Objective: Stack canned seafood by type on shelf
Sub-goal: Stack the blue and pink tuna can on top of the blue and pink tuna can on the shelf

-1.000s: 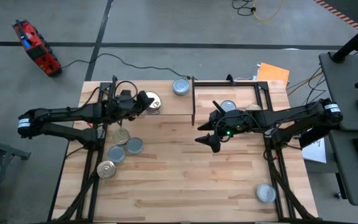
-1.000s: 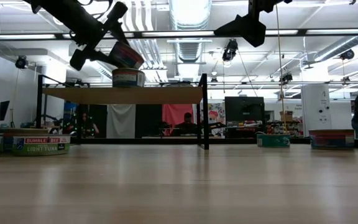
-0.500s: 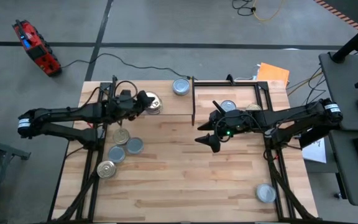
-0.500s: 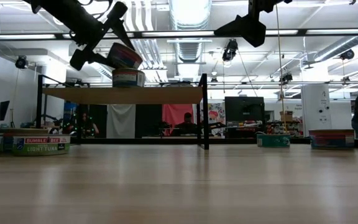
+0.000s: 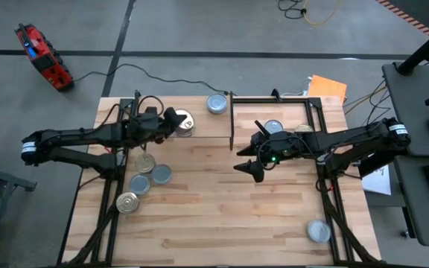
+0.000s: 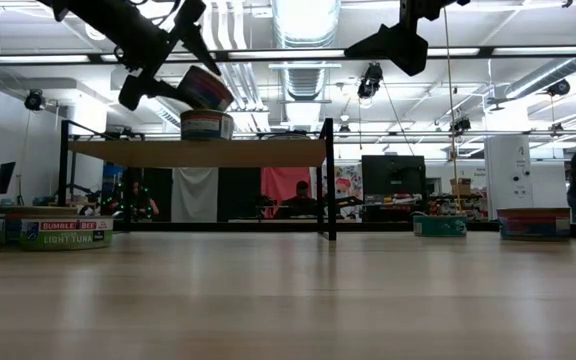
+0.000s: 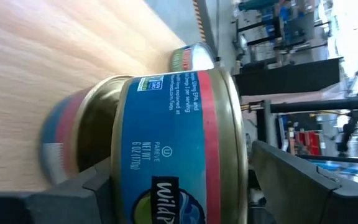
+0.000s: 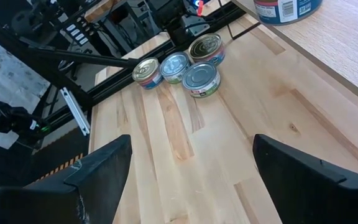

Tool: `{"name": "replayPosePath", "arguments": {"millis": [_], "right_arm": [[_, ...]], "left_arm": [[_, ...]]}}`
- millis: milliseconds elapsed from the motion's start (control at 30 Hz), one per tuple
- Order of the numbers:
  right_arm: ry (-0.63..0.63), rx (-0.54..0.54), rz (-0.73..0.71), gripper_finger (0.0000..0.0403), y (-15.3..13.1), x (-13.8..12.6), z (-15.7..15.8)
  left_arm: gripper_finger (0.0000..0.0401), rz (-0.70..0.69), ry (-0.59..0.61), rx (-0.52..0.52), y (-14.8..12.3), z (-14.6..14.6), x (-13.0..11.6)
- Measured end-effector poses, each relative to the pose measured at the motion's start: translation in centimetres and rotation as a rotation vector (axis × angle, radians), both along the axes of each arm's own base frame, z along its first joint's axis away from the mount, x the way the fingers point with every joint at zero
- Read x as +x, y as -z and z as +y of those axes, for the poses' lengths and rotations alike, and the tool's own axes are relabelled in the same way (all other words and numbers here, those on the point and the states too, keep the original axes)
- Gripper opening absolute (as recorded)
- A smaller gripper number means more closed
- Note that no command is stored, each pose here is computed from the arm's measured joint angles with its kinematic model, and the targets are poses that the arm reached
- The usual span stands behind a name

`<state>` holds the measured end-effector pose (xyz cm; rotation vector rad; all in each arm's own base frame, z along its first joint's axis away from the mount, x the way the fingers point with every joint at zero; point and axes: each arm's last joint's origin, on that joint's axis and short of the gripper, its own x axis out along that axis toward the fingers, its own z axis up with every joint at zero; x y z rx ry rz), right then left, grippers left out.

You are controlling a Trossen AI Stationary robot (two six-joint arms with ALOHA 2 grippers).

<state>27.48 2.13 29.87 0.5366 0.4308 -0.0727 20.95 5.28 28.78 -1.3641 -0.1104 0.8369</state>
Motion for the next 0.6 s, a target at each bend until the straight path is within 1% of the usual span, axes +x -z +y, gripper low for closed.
{"name": "replayPosePath", "arguments": {"millis": [267, 600], "right_arm": [[0.0, 0.0, 0.002, 0.0329, 0.02, -0.01, 0.0], [0.002, 0.007, 0.019, 0.0331, 0.17, -0.07, 0.0]], "left_arm": [[0.0279, 0.038, -0.007, -0.004, 0.35, 0.0, -0.11], [0.0279, 0.023, -0.028, 0.015, 0.16, 0.08, -0.07]]}}
